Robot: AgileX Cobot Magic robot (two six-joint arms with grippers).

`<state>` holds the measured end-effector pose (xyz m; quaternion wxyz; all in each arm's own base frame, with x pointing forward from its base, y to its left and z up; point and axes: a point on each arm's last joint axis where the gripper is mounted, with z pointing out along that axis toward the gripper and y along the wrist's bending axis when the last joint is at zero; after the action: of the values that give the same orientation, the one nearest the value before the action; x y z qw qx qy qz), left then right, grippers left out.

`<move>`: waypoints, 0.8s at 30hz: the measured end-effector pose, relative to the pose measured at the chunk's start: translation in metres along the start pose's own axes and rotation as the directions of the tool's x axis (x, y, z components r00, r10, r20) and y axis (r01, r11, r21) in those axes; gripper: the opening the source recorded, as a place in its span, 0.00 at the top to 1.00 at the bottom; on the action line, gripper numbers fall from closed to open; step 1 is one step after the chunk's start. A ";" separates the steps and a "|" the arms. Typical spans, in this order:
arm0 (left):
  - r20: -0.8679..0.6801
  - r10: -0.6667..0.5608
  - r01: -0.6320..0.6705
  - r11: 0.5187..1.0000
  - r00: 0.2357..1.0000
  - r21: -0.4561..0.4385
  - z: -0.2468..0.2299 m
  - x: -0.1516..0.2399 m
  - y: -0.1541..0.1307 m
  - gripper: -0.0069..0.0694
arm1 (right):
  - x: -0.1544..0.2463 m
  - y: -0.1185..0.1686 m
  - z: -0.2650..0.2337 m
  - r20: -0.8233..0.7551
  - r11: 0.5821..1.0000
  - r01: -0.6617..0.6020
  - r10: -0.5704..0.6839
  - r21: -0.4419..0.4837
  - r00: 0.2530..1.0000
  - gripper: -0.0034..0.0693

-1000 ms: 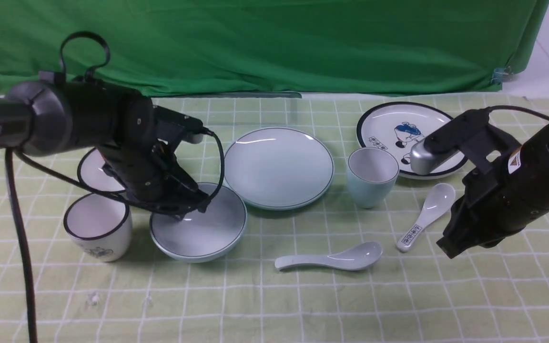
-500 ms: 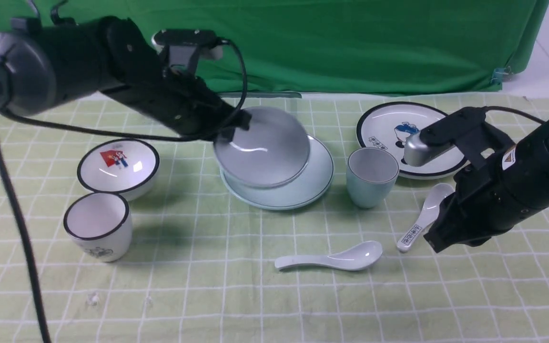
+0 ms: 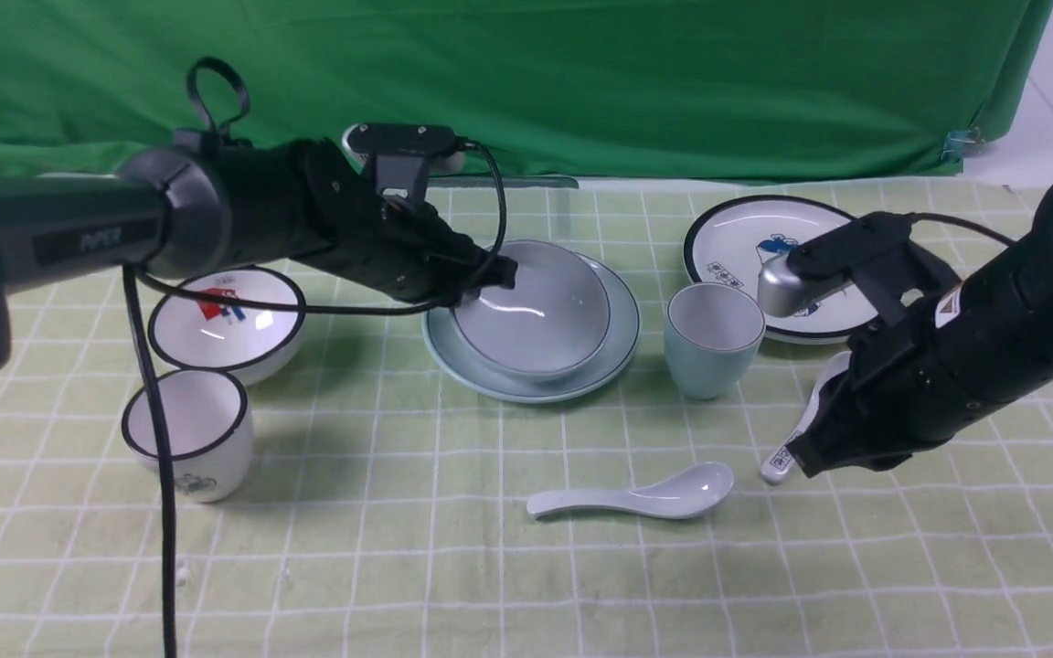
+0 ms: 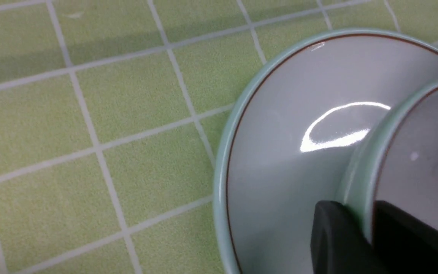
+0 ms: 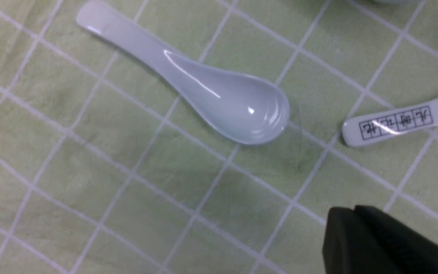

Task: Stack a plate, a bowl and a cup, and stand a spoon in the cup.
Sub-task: Use the left arm to put the blue rice bowl into the blue large plate in the middle, then use the right arm to grab a blue teacup

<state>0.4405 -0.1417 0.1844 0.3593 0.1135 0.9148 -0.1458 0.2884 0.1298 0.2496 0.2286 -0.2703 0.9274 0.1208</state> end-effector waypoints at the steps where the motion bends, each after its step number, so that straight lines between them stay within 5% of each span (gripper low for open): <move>1: -0.008 0.004 -0.004 1.000 1.000 0.004 0.000 0.000 0.000 0.78 | -0.002 -0.001 0.002 0.017 1.000 -0.004 0.004 0.005 1.000 0.86; 6: -0.065 0.016 -0.013 0.999 0.998 0.048 -0.005 -0.002 -0.006 0.57 | -0.009 -0.004 0.005 0.091 0.999 -0.025 0.022 0.031 0.996 0.71; 8: -0.082 0.051 -0.044 0.995 0.995 0.087 -0.022 -0.016 -0.013 0.46 | -0.013 -0.006 0.005 0.141 0.998 -0.049 0.042 0.041 0.989 0.54; 13: -0.053 0.159 -0.153 0.983 0.986 0.104 -0.086 -0.049 -0.028 0.41 | -0.034 -0.012 0.005 0.240 0.995 -0.066 0.047 0.071 0.970 0.40; 19: 0.078 0.237 -0.242 0.968 0.968 0.067 -0.223 -0.067 -0.051 0.70 | -0.065 -0.045 0.041 0.251 0.984 -0.150 0.123 0.091 0.960 0.40; 24: 0.226 0.257 -0.274 0.960 0.940 0.047 -0.318 -0.043 -0.064 0.92 | -0.072 -0.062 0.076 0.196 0.983 -0.141 0.116 0.115 0.974 0.43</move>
<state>0.2532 -0.0955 0.4483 0.4690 0.2333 0.8398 -0.1428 0.4044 0.1372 0.2133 0.3241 -0.1816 0.9230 0.1006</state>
